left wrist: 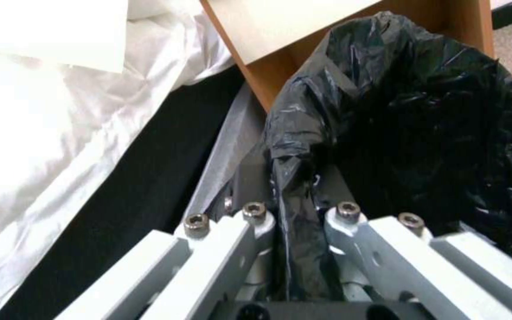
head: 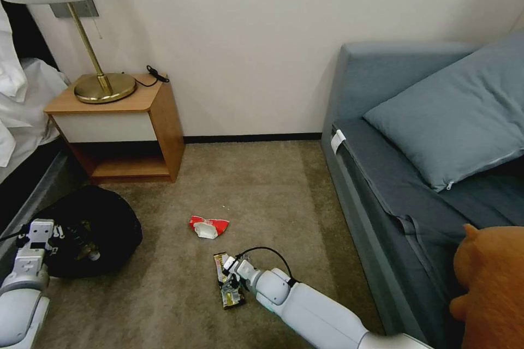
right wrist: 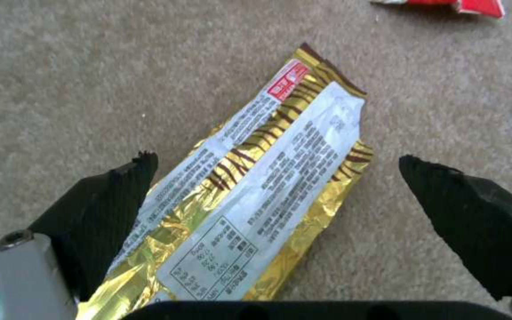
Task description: Pick up the trash bin, then pick up the garbage on the floor and place it into the trash bin.
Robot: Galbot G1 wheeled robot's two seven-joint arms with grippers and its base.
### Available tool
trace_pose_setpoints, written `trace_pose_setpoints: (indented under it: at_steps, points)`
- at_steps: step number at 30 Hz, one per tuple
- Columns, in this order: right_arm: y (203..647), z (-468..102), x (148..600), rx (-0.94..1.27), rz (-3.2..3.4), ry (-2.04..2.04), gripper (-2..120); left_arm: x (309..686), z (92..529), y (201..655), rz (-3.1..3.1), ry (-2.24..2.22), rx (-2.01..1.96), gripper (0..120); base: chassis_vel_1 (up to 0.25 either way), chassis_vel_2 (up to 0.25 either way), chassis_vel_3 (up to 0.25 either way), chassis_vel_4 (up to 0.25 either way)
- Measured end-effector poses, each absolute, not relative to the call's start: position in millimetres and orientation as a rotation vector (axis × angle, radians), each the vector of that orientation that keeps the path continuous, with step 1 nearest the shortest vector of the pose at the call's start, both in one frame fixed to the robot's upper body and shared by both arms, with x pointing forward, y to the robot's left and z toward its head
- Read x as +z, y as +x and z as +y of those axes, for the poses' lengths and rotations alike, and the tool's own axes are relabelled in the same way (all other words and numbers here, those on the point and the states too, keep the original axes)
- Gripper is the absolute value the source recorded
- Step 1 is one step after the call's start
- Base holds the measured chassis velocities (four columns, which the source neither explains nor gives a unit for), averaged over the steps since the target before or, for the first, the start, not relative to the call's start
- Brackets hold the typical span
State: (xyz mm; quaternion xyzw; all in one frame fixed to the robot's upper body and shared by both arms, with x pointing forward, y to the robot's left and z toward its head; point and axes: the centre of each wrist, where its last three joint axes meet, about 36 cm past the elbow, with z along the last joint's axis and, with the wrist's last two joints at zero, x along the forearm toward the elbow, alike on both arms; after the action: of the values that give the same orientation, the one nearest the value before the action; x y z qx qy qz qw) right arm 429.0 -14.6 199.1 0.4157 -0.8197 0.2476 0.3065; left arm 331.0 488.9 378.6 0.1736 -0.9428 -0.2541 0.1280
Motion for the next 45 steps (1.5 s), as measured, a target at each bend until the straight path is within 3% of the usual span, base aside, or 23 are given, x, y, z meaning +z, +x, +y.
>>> trace_pose_setpoints:
  at_steps: [15,20,24,28,32,35,43,45]
  points:
    - [425,-13,179,0.686,-2.132,1.107,99,379,490,328,-2.751,0.505,-0.739,4,0.0,0.0,0.0,0.0]
    - [426,-14,178,0.678,-2.128,1.11,87,379,490,327,-2.754,0.507,-0.739,4,0.0,0.0,0.0,0.0]
    - [426,-15,179,0.672,-2.131,1.116,69,380,491,326,-2.757,0.509,-0.74,4,0.0,0.0,0.0,0.0]
    - [429,-18,179,0.674,-2.136,1.107,61,380,491,326,-2.758,0.509,-0.74,4,0.0,0.0,0.0,0.0]
    - [434,-21,181,0.675,-2.141,1.103,42,381,490,326,-2.762,0.509,-0.742,4,0.0,0.0,0.0,0.0]
    - [436,-22,182,0.677,-2.144,1.099,37,382,490,326,-2.762,0.508,-0.743,4,0.0,0.0,0.0,0.0]
    - [455,-28,193,0.677,-2.178,1.077,4,386,489,327,-2.773,0.504,-0.752,4,0.0,0.0,0.0,0.0]
    - [457,-29,194,0.677,-2.181,1.075,2,387,489,327,-2.773,0.504,-0.753,4,0.0,0.0,0.0,0.0]
